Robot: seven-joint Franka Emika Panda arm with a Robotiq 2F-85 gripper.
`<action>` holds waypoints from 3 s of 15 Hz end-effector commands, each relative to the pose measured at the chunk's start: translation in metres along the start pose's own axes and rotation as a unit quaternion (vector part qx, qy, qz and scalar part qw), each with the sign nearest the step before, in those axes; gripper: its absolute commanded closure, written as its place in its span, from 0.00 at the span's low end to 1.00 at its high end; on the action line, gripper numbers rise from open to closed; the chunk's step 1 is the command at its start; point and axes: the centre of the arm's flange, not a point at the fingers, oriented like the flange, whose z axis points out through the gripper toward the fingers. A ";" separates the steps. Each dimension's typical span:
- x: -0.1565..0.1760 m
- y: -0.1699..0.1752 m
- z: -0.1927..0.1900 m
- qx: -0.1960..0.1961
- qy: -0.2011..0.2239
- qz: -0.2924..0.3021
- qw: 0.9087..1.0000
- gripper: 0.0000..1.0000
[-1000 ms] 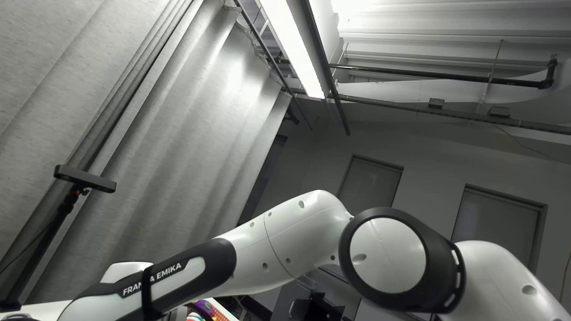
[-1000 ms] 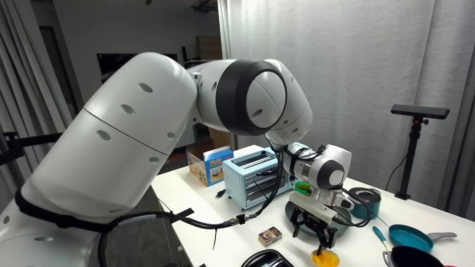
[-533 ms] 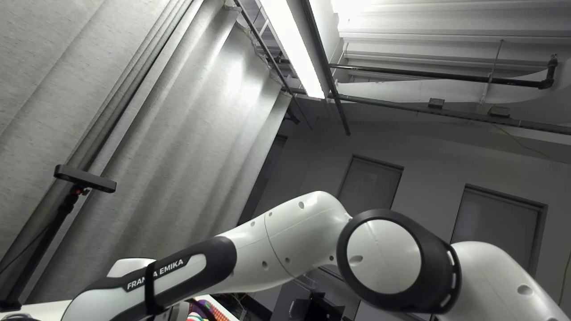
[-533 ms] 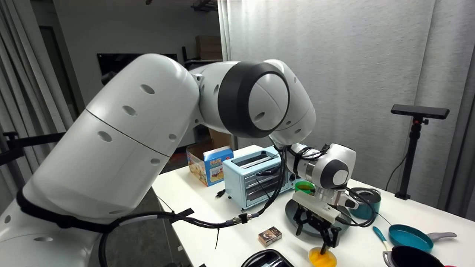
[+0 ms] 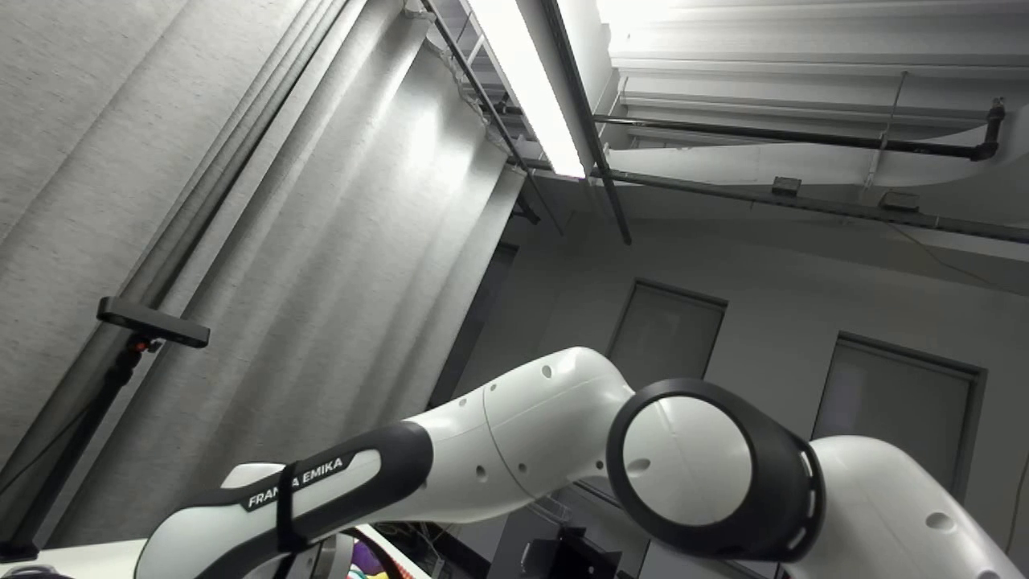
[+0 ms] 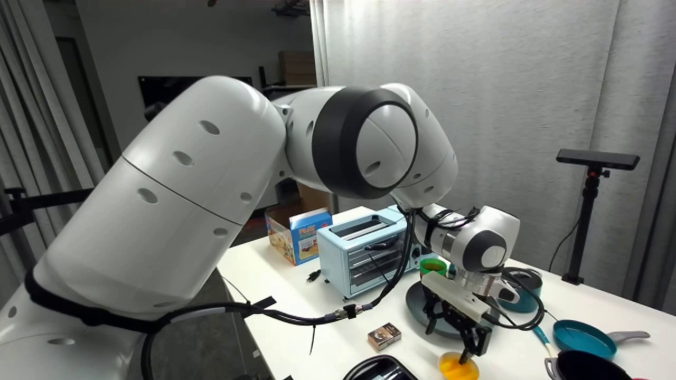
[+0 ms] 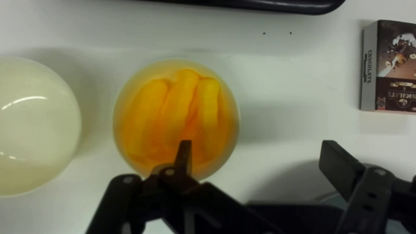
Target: Pour the contents out of the white bowl
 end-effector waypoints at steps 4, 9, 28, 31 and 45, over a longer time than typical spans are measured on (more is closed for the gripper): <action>0.003 0.005 -0.001 0.029 0.005 0.024 0.999 0.19; 0.003 0.005 -0.002 0.030 0.005 0.023 0.999 0.56; -0.029 -0.001 -0.045 -0.016 0.016 0.083 0.996 0.99; -0.038 -0.006 -0.060 -0.028 0.022 0.084 0.996 0.99; -0.057 0.053 -0.099 0.013 0.062 0.128 0.990 0.99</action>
